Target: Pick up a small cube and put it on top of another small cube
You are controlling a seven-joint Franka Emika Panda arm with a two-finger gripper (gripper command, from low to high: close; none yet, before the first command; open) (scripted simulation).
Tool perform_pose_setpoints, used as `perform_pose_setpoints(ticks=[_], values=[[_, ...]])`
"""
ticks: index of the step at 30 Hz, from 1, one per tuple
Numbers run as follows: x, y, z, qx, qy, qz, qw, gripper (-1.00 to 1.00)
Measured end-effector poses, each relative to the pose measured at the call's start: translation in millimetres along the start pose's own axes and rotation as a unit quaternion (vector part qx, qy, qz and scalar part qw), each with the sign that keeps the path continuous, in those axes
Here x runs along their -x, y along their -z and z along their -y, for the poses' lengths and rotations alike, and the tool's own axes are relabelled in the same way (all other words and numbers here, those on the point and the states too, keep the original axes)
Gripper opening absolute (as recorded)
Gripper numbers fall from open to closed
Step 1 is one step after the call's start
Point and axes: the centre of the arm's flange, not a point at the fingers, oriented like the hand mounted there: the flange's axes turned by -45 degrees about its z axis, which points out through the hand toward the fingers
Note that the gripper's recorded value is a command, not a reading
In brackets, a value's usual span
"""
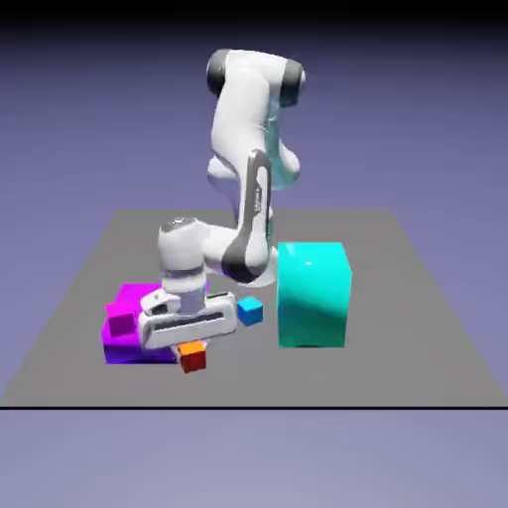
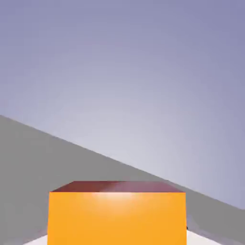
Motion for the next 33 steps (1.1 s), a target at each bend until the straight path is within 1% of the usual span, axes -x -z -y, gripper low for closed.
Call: perform_pose_setpoints(ticks=[4, 9, 13, 17, 21, 25, 33], values=[[-1, 25, 17, 0.024, -0.083, -0.05, 0.995, -1.0], [10, 50, 39, 0.041, -0.193, -0.1, 0.975, -1.0], [26, 65, 59, 0.048, -0.283, -0.124, 0.95, -1.0], [49, 74, 79, 0.051, -0.374, -0.131, 0.917, -1.0], [78, 79, 101, 0.056, -0.462, -0.119, 0.877, -1.0], [112, 81, 124, 0.067, -0.543, -0.087, 0.832, -1.0], [189, 86, 180, 0.118, -0.668, 0.025, 0.734, -1.0]])
